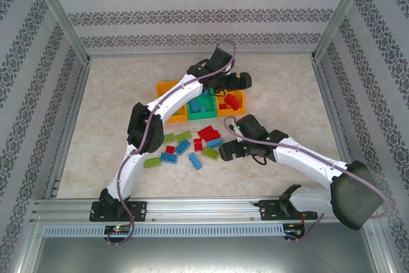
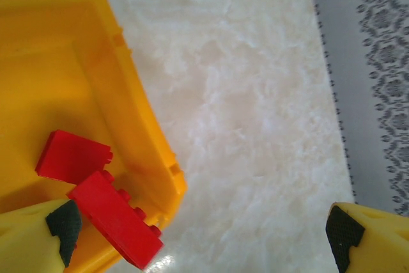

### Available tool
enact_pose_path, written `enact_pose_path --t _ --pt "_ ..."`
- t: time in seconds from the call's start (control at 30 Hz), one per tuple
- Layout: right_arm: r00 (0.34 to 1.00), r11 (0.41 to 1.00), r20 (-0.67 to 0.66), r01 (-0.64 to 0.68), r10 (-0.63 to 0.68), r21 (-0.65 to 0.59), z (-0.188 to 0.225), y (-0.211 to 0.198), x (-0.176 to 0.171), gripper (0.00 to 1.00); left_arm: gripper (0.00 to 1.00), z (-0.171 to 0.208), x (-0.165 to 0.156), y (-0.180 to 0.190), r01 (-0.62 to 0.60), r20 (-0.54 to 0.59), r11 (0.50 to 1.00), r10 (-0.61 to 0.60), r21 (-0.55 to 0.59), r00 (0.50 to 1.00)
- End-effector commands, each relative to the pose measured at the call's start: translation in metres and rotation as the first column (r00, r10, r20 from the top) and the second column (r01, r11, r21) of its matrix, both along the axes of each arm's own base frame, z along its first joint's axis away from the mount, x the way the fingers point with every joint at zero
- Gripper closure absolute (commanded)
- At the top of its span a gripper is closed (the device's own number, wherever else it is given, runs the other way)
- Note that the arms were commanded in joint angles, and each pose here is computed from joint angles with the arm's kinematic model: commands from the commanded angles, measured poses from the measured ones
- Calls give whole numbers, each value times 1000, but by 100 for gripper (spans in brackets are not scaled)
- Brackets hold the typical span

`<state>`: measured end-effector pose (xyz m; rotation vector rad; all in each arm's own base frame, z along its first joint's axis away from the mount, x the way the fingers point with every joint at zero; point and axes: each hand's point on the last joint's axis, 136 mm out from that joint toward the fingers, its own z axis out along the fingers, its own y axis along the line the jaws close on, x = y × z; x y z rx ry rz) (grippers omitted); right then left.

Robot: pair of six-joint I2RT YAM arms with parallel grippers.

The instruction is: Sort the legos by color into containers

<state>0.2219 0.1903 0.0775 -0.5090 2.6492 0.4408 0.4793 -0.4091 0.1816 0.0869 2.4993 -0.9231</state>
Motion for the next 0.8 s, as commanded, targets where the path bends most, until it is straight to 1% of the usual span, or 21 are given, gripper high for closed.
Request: enact_pose_path --t 0.0,0.1,0.2,0.33,0.4,0.5,0.63,0.77 --pt "994 990 53 -91 97 -108 17 -3 5 2 0 46 -2 5 7 79 999 -3 -49 997" --pt "978 964 51 -192 204 -182 16 -8 0 2 0 51 2 17 -26 89 999 30 -37 996" --pt "945 938 60 -309 321 -155 14 1 -8 2 0 47 10 40 -78 69 996 81 -37 994" --pt "910 894 6 -407 415 -186 3 1 -16 2 0 42 19 72 -139 20 985 142 -106 990" --pt "901 879 -23 -429 434 -209 -3 -1 -17 2 0 43 18 89 -168 28 979 173 -118 985" --pt "889 869 -62 -456 453 -194 -10 4 -20 2 0 45 13 111 -199 44 975 204 -97 978" --pt "870 842 -120 -493 478 -217 -22 8 -21 2 1 41 9 131 -229 36 970 232 -76 972" --pt "858 826 -151 -514 492 -231 -29 13 -18 2 0 41 5 151 -271 35 960 274 -75 961"
